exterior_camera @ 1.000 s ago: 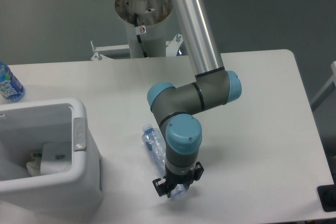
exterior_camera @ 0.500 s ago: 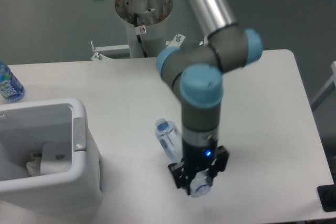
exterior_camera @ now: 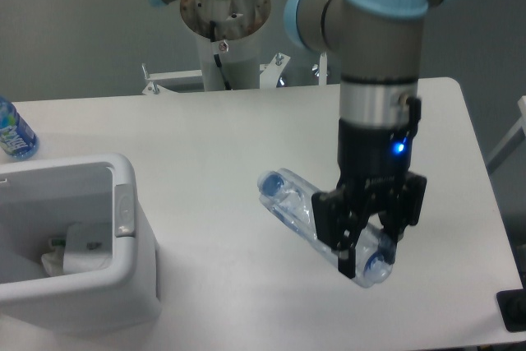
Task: Place the trash in the trash can
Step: 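Lift the bottle and carry it over the trash bin, then open the gripper to release the bottle into the bin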
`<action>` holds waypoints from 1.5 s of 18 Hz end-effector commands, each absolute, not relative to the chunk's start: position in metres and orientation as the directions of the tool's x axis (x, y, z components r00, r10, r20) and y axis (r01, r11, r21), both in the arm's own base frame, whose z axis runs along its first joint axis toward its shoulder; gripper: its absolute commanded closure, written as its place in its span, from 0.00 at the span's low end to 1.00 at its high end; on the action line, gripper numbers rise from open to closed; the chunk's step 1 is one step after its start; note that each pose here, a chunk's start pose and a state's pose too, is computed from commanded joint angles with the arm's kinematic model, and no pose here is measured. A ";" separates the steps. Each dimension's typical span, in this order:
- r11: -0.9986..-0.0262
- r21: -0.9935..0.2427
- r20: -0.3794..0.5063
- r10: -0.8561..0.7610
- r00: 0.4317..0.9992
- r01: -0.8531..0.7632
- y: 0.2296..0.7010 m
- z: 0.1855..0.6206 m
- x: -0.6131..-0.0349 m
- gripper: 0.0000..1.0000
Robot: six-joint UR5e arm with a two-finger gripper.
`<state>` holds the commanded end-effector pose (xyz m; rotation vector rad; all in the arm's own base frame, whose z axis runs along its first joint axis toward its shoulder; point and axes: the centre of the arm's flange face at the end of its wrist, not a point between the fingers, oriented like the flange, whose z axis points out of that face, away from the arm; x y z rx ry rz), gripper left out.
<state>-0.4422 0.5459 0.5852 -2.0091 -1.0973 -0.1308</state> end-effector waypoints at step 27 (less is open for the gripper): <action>-0.505 -0.649 0.432 0.371 0.822 0.569 0.684 0.561 -0.225 0.00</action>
